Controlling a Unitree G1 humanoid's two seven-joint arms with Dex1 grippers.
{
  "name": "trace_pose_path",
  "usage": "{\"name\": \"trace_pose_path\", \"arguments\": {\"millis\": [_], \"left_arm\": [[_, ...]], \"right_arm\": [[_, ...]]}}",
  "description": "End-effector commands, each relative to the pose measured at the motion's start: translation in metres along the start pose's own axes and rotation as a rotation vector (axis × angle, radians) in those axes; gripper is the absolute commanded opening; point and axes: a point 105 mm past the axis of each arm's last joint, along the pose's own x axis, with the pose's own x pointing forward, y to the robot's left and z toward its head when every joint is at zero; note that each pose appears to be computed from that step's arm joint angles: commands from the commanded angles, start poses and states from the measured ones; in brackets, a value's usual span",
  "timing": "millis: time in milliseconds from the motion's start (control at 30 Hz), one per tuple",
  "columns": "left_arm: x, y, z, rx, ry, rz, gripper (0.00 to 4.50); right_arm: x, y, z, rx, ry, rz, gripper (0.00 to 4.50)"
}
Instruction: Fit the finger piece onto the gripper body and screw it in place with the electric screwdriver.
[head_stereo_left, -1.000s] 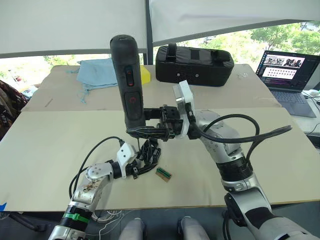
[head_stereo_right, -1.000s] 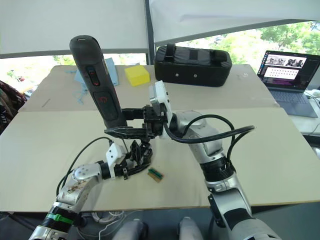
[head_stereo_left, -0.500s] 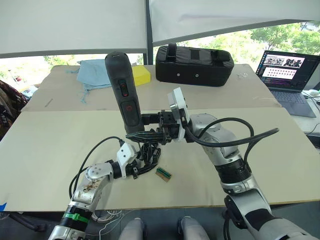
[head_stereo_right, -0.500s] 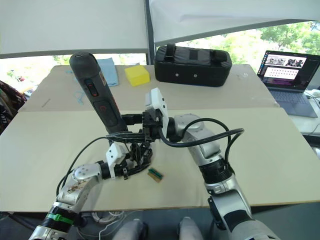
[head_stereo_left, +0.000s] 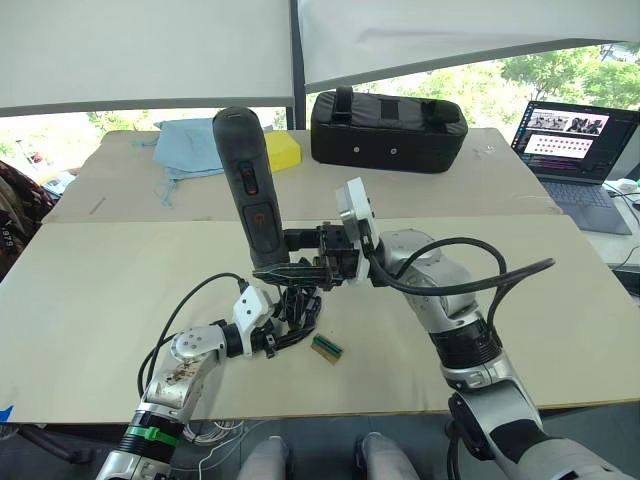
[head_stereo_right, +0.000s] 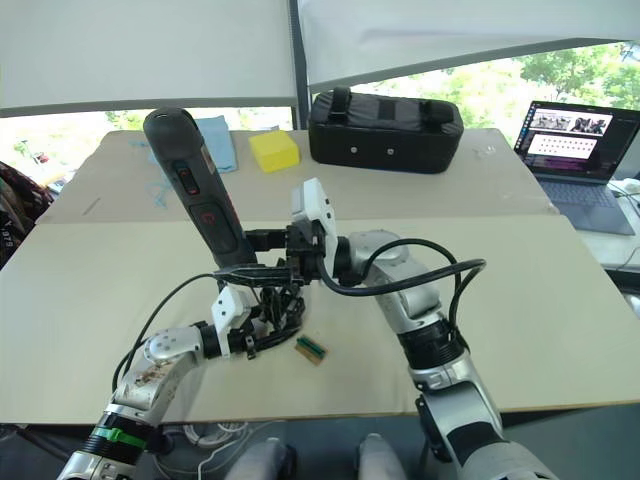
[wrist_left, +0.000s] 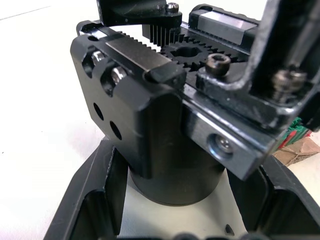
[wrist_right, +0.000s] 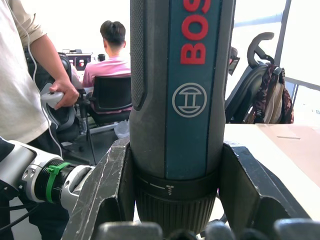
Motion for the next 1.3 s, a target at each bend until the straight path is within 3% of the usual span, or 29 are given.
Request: {"name": "trace_pose_path", "arguments": {"millis": [33,1300], "left_arm": [[-0.002,-0.007,-0.017,-0.044,0.054,-0.016,2.31],[-0.003,-0.005,-0.018,-0.046,0.055,-0.011,2.31]], "right_arm": [[-0.003,-0.002,0.007,-0.044,-0.033,-0.022,1.9],[-0.011,0.001,-0.055,0.046,0.202,-0.109,1.9]]}}
